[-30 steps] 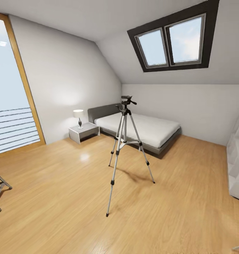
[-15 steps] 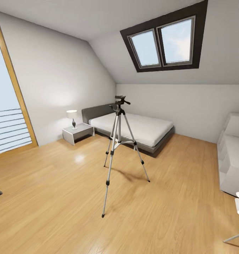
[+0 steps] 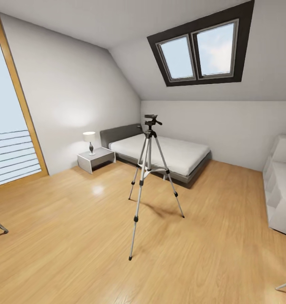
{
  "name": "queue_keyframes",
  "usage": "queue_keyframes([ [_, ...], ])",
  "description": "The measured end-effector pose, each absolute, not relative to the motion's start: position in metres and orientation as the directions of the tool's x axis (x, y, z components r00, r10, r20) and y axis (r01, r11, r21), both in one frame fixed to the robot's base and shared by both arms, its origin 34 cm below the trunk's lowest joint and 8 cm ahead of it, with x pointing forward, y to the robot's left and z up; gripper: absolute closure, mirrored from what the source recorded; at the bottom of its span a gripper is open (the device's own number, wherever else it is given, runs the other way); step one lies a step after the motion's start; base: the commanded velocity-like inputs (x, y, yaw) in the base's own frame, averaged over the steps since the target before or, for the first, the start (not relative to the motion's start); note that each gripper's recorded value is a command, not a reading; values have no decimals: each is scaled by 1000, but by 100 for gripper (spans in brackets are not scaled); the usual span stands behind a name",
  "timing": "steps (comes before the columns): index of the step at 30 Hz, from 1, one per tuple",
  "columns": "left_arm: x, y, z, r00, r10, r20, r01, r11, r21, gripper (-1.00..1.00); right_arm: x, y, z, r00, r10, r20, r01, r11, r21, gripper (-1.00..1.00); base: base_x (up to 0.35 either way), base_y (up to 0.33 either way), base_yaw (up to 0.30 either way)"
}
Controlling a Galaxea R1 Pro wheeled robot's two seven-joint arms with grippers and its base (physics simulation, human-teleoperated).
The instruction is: Attach the digital camera to the camera tripod in the bedroom.
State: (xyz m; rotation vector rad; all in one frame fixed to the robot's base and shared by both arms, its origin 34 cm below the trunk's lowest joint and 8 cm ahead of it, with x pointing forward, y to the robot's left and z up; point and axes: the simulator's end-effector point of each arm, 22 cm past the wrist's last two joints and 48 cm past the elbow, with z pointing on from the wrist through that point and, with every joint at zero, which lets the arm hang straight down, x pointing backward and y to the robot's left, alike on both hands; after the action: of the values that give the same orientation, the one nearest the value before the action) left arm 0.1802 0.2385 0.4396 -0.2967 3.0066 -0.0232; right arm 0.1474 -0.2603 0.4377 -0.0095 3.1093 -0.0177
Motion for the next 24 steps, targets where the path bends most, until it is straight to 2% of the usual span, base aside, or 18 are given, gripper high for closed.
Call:
queue_keyframes([
  [12,180,239,440,-974,-195,-118,-194,981,-27,-100,148,-259,438,-999,-7,-33,-7,1000,-10,-100,0,14,0],
  [18,180,238,440,-974,-196,-118,-194,981,-27,-100,148,-260,438,-999,-8,-33,-7,1000,-11,-100,0,218,0],
  [24,180,238,440,-974,-196,-118,-194,981,-27,-100,148,-260,438,-999,-8,-33,-7,1000,-11,-100,0,66,0],
])
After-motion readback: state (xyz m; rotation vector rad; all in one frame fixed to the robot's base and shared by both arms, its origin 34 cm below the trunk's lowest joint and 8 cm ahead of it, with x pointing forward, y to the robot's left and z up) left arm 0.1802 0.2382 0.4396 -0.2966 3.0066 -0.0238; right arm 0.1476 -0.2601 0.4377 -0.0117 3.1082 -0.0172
